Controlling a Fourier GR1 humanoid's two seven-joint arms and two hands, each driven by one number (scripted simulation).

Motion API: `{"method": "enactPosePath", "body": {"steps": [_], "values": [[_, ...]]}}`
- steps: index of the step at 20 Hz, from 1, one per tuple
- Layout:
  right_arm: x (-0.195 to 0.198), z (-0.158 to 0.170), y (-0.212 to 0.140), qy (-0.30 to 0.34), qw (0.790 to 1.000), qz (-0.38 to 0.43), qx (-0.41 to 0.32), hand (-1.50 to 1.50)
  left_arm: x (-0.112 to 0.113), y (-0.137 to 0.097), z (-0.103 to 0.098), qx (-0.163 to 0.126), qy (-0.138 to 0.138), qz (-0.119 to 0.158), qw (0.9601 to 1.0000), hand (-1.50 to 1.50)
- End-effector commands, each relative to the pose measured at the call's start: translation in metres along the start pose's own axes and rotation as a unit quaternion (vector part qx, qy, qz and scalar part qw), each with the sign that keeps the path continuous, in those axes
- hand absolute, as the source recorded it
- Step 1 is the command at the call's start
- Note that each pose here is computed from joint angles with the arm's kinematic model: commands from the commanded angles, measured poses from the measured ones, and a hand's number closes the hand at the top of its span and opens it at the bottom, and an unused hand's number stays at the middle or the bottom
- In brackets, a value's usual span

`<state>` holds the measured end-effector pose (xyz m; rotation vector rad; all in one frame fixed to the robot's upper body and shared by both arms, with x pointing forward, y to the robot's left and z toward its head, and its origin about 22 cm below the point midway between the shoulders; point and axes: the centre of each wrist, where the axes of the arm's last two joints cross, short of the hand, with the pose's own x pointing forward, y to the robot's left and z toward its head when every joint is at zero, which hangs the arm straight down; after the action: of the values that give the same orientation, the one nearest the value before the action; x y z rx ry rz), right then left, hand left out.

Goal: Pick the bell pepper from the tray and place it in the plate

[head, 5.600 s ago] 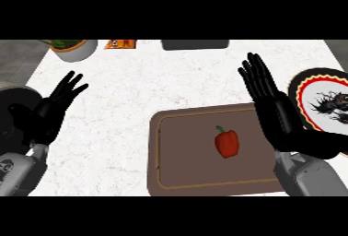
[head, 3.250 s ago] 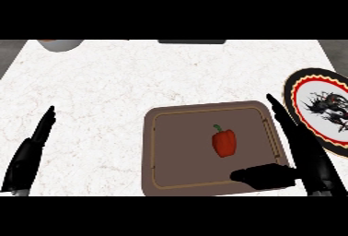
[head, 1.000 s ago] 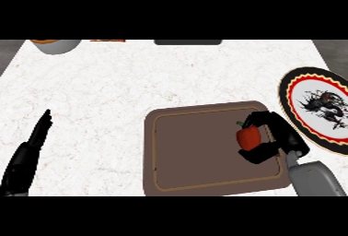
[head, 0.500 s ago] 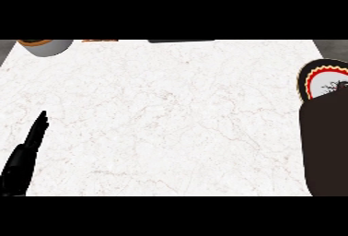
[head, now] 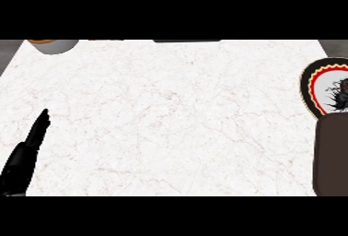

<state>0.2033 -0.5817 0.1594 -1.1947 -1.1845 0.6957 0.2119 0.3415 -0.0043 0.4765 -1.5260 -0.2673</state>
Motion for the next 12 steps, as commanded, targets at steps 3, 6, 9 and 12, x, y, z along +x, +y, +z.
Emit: {"method": "enactPosePath", "body": {"steps": [3,6,9,12], "values": [[-0.027,0.01,-0.042,-0.124,0.985,-0.048,-0.106,1.5,-0.006,-0.01,0.005,-0.012,0.002,0.004,0.9999,0.0],[-0.034,0.012,-0.059,-0.175,0.976,-0.083,-0.104,1.5,0.004,-0.015,0.001,-0.023,-0.008,0.002,0.9997,0.0],[-0.042,0.014,-0.065,-0.194,0.971,-0.109,-0.088,1.5,0.001,0.001,-0.01,-0.018,-0.006,-0.002,0.9998,0.0],[-0.03,-0.001,-0.066,-0.23,0.963,-0.123,-0.069,1.5,0.015,-0.006,-0.017,-0.023,-0.011,-0.005,0.9997,0.0]]}}
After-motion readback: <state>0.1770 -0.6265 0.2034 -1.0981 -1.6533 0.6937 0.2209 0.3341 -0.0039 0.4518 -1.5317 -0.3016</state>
